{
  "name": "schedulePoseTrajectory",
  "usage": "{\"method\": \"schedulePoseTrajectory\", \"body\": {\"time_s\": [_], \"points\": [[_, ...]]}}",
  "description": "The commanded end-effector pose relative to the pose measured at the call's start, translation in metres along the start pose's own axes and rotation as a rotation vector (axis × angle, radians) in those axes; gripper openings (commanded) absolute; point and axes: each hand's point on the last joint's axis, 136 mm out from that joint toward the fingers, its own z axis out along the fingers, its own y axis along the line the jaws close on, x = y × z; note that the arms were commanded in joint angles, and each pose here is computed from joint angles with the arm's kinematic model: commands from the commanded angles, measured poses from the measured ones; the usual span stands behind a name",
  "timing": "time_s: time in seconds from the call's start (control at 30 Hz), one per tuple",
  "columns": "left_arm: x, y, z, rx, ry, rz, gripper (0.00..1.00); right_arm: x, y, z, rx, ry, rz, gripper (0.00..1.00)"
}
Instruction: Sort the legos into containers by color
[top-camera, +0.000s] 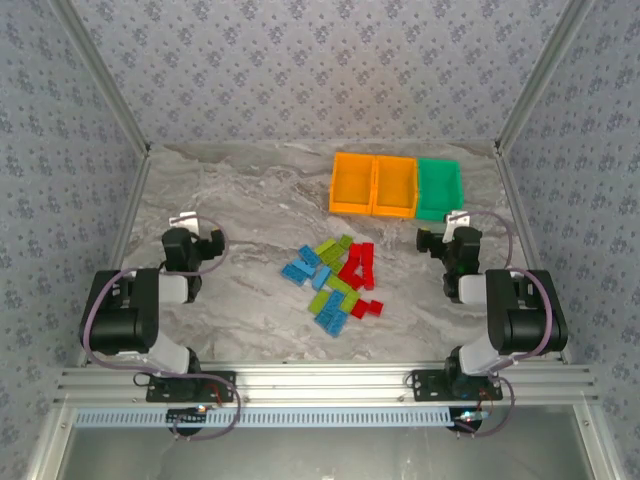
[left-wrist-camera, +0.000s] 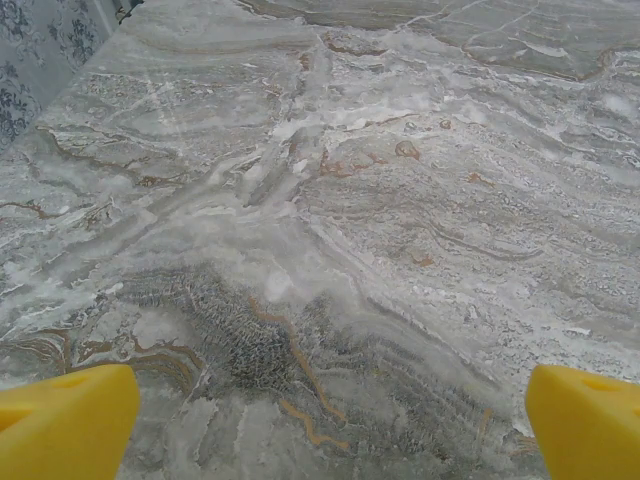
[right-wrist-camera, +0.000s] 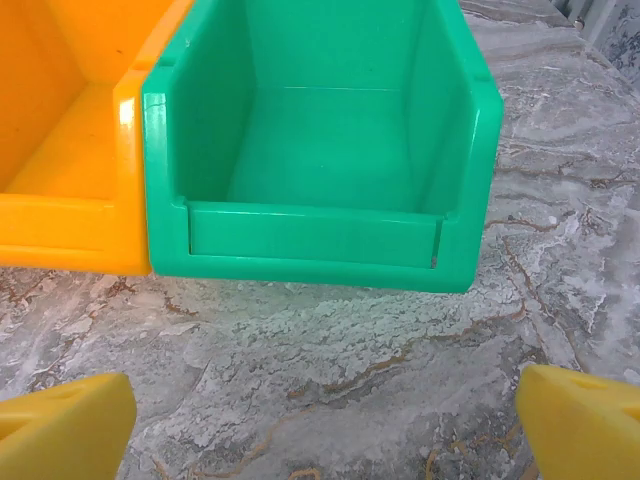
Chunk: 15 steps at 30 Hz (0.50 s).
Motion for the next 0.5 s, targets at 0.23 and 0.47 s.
{"method": "schedulePoseTrajectory", "body": {"time_s": [0.23, 0.47], "points": [[-0.0172, -0.0058, 0.0019, 0.025, -0.048, 0.009, 0.99, -0.0093, -0.0008, 0.0022, -0.001, -0.020, -0.017, 1.00], [-0.0173, -0.0057, 0.0021, 0.025, -0.048, 0.008, 0.99, -0.0090, -0.0008, 0.0019, -0.009, -0.020, -0.012, 1.00]]}}
